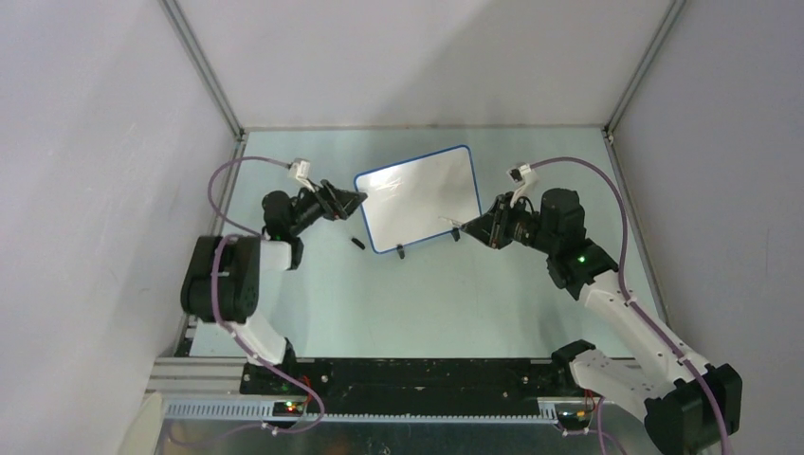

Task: Write a sentence on the whiteboard
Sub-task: Hold the whiteboard on the whiteboard stand.

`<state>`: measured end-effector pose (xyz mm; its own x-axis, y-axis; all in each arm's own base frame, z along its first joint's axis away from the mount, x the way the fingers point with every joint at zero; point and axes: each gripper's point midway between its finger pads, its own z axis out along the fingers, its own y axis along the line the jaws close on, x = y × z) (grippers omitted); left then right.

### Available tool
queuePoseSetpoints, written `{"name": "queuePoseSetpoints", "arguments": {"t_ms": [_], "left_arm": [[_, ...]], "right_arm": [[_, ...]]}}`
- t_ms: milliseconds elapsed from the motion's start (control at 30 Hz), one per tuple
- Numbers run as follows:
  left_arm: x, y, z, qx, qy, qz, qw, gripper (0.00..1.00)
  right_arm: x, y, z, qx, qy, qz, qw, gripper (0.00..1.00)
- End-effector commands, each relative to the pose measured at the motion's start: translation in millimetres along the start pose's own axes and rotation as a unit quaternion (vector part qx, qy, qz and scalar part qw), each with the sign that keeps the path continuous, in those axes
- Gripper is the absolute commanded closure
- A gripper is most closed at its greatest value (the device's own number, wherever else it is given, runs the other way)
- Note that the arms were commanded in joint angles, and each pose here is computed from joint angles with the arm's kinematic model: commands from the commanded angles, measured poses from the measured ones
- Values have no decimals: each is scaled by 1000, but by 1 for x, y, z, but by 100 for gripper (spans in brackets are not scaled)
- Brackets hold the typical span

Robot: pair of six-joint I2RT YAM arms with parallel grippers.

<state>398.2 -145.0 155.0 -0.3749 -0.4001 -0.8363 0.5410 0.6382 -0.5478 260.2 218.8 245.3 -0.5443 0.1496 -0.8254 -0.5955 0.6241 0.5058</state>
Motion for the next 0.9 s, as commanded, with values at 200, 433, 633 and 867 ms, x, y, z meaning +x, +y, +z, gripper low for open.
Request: {"name": "queuePoseSetpoints", "arguments": {"t_ms": [200, 433, 633, 867], "left_arm": [[-38, -28, 23, 144, -22, -11, 989, 27], [-33, -16, 38, 146, 15, -25, 989, 57], [-25, -10, 43, 139, 40, -31, 989, 58], [-18, -9, 44, 138, 50, -33, 989, 63]], "right_arm": [[-28, 22, -10, -26, -36, -34, 998, 100], [-27, 21, -8, -27, -33, -32, 999, 100], [-26, 20, -7, -27, -32, -32, 999, 100], [-24, 17, -3, -22, -28, -27, 999, 100]]}}
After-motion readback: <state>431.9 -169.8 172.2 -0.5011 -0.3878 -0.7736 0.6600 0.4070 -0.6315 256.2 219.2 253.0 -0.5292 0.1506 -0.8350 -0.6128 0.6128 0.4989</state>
